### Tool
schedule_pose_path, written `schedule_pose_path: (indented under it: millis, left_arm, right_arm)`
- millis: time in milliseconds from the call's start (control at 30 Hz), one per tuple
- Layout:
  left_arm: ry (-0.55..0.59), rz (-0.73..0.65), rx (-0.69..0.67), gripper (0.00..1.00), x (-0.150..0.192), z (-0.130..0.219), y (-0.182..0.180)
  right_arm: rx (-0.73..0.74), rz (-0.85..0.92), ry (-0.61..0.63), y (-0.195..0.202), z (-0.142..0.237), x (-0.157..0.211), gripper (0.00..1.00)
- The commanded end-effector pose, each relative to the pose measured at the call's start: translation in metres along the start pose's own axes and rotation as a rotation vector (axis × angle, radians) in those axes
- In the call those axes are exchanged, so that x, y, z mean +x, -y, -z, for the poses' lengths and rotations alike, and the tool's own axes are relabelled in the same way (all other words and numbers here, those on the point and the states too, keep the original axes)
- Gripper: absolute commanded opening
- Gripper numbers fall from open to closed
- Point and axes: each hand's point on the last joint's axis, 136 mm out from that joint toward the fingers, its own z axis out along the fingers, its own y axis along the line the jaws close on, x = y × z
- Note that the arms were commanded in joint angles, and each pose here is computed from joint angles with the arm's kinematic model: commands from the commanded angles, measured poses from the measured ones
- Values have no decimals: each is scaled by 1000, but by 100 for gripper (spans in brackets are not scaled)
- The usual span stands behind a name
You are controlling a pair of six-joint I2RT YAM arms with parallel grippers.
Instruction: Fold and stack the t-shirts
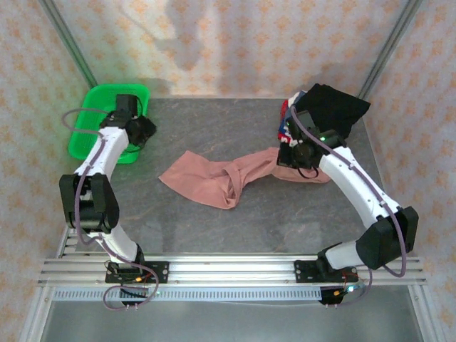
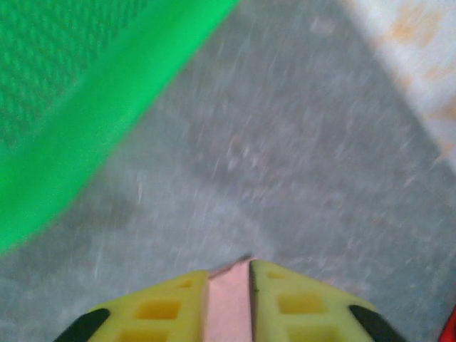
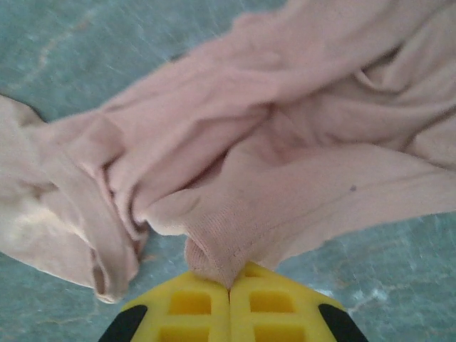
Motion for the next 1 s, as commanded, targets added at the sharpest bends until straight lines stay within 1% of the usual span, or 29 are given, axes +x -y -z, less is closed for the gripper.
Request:
schedule_pose_path:
  millis: [0, 100, 200, 367, 467, 567, 667, 733, 767, 800, 867, 900, 933, 967]
  left_arm:
    - [-101, -46, -25, 38, 37, -9, -11]
    - [-176, -69, -99, 45, 64, -18, -35]
    - [-220, -91, -168, 50, 83, -22, -61]
    - [-299, -89, -223, 53, 110, -31, -87]
    - [-317, -78, -221, 55, 120, -44, -92]
    - [-344, -53, -197, 55, 129, -61, -87]
    - [-367, -57, -215, 55, 138, -76, -90]
    - [-373, -60, -220, 53, 141, -85, -89]
    - [-369, -66, -221, 50, 141, -90, -87]
    - [-371, -69, -223, 39, 141, -94, -86]
    - [-341, -76, -204, 12, 130, -96, -75]
    - [-319, -85, -200, 4, 123, -95, -71]
    - [-303, -98, -197, 0, 115, -94, -65]
    - [-282, -109, -192, 0, 105, -90, -58]
  right_arm:
    - [35, -22, 8, 12, 4, 7, 0]
    - [50, -25, 2, 16, 2, 8, 0]
    - [56, -26, -3, 17, 0, 10, 0]
    - [59, -29, -6, 18, -2, 10, 0]
    - [56, -28, -7, 17, -3, 8, 0]
    - [55, -29, -10, 16, -5, 7, 0]
    - [57, -27, -8, 16, -5, 5, 0]
    - [56, -28, -7, 16, -6, 4, 0]
    - [57, -31, -8, 16, -6, 4, 0]
    - [56, -32, -5, 16, -6, 3, 0]
    - [54, -32, -4, 15, -6, 1, 0]
    - [53, -30, -1, 15, -4, 0, 0]
    - [54, -29, 0, 15, -3, -1, 0]
    - [60, -28, 2, 17, -2, -3, 0]
